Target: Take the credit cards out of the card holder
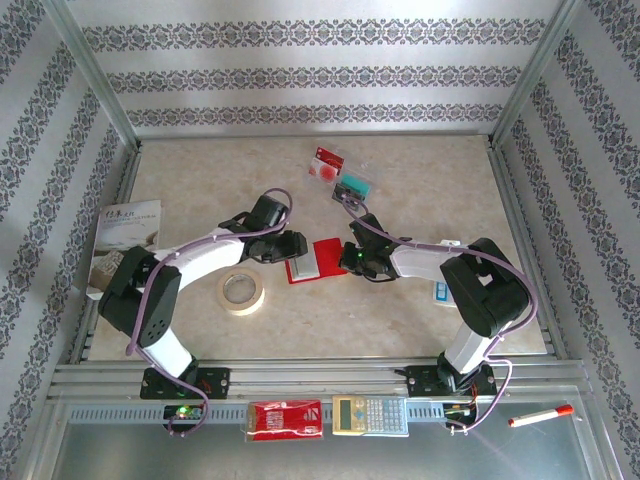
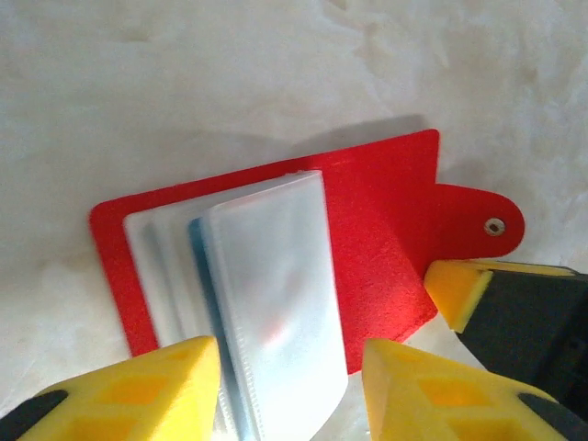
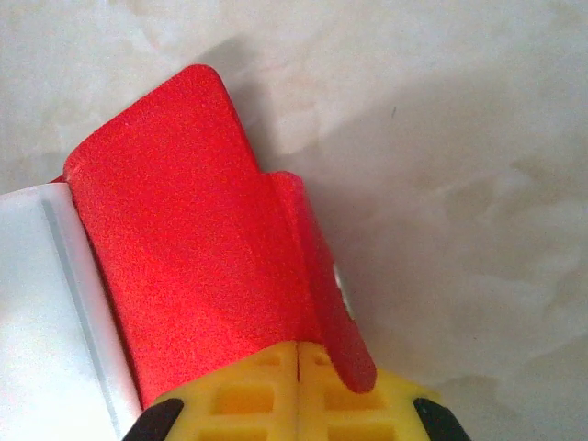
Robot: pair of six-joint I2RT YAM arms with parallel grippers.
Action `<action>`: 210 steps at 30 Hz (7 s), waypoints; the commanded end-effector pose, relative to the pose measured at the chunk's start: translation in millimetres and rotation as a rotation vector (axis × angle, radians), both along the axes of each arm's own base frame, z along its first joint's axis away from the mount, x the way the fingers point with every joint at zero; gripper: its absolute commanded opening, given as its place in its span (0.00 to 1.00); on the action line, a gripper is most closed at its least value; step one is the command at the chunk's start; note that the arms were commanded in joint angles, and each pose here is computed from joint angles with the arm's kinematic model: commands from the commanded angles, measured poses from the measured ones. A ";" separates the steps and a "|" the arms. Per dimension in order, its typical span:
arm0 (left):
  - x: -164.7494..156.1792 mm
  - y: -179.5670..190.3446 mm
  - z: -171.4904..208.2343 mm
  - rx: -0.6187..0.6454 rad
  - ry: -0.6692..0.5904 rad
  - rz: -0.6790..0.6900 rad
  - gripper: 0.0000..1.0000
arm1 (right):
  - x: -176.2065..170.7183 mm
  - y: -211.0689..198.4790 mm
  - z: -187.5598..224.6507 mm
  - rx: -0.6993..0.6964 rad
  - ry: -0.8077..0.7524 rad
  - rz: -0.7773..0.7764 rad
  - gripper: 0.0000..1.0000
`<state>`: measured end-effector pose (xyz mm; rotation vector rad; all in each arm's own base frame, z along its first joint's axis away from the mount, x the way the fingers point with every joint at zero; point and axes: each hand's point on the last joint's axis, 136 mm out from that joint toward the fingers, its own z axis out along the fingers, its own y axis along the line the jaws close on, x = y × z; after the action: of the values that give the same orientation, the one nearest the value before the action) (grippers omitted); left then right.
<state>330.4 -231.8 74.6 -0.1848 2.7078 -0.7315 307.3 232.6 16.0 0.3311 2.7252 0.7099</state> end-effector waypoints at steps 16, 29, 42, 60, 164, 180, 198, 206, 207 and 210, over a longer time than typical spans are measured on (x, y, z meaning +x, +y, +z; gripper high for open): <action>-8.8 -9.5 -16.2 -0.077 0.098 -0.002 0.37 | -8.2 -3.9 -18.8 -0.051 0.047 0.005 0.02; -8.9 11.6 -15.0 0.009 0.084 0.009 0.31 | -7.8 -3.3 -18.4 -0.048 0.046 0.006 0.02; -7.0 -1.4 -14.8 -0.062 0.087 -0.035 0.15 | -7.5 -3.1 -21.0 -0.059 0.054 0.016 0.02; -3.1 -10.9 -20.8 -0.092 0.105 -0.058 0.20 | -6.4 -0.6 -13.7 -0.046 0.042 0.022 0.02; 14.5 -85.1 -2.8 -0.435 0.115 -0.078 0.30 | 4.8 6.5 79.5 0.201 -0.249 0.099 0.32; 36.1 -88.5 6.3 -0.453 0.053 -0.058 0.47 | 1.1 3.9 99.0 0.057 -0.327 0.132 0.35; 58.4 -2.3 24.6 -0.460 -0.001 0.129 0.43 | -14.5 68.1 88.9 -0.135 -0.307 0.412 0.38; 34.3 29.8 5.3 -0.363 0.042 0.189 0.43 | -8.0 88.6 56.6 -0.283 -0.209 0.479 0.40; 31.3 30.5 2.5 -0.361 0.051 0.191 0.43 | -5.7 87.2 54.1 -0.298 -0.203 0.472 0.41; 24.7 30.9 -4.0 -0.372 0.074 0.196 0.43 | -2.0 79.0 39.7 -0.316 -0.150 0.437 0.44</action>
<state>365.8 -206.6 79.4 -0.5566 2.5101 -1.2091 302.5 330.3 68.8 -0.4205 2.6610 0.4870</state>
